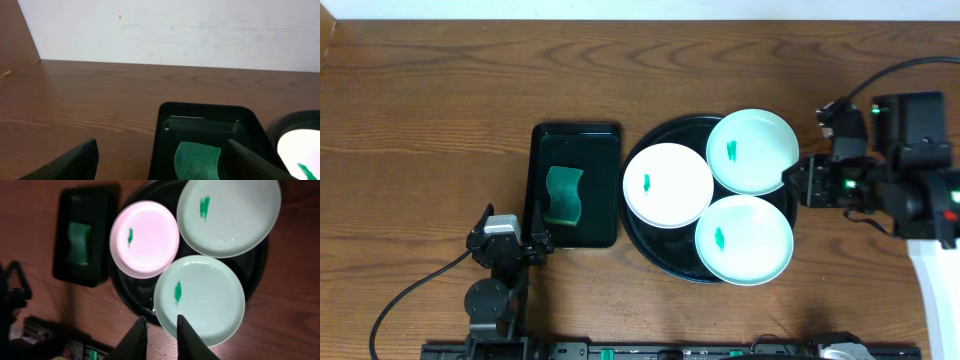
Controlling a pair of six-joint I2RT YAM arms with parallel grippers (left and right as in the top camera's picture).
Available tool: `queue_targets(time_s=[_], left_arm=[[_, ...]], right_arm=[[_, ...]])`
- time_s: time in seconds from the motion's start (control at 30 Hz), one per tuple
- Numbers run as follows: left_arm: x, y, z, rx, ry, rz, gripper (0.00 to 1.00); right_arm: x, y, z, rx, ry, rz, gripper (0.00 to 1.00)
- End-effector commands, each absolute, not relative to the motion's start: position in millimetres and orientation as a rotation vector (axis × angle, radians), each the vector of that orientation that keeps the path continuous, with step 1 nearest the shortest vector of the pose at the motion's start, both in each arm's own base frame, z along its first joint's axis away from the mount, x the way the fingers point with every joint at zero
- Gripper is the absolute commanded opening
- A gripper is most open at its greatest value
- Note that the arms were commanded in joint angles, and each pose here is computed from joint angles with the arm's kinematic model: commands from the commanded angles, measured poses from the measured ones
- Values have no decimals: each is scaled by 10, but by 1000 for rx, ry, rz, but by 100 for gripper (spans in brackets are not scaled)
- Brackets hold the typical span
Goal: Clean dirty plates on tray and stack at the side
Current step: 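Move the right gripper over the round tray between the plates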
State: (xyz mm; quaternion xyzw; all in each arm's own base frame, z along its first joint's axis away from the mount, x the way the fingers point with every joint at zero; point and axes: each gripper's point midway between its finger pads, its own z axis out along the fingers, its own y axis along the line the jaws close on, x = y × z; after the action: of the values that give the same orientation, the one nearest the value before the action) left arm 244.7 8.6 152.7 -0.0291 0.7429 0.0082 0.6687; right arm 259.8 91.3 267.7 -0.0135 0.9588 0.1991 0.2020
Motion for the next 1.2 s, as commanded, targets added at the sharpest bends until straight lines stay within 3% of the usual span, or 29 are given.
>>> queue_targets(time_s=[0.0, 0.17, 0.63, 1.17], left_arm=[[2435, 95, 1359, -58, 1728, 37, 80], [2435, 94, 1359, -57, 1728, 37, 80], [2435, 94, 1359, -57, 1728, 37, 80], [2435, 94, 1359, -57, 1728, 37, 80]], right_arm=[[2624, 967, 2455, -35, 2738, 516, 23], [2669, 1096, 2166, -26, 2798, 516, 34], [2854, 1423, 1262, -6, 2879, 447, 35], [3187, 1682, 757, -81, 2875, 387, 36]])
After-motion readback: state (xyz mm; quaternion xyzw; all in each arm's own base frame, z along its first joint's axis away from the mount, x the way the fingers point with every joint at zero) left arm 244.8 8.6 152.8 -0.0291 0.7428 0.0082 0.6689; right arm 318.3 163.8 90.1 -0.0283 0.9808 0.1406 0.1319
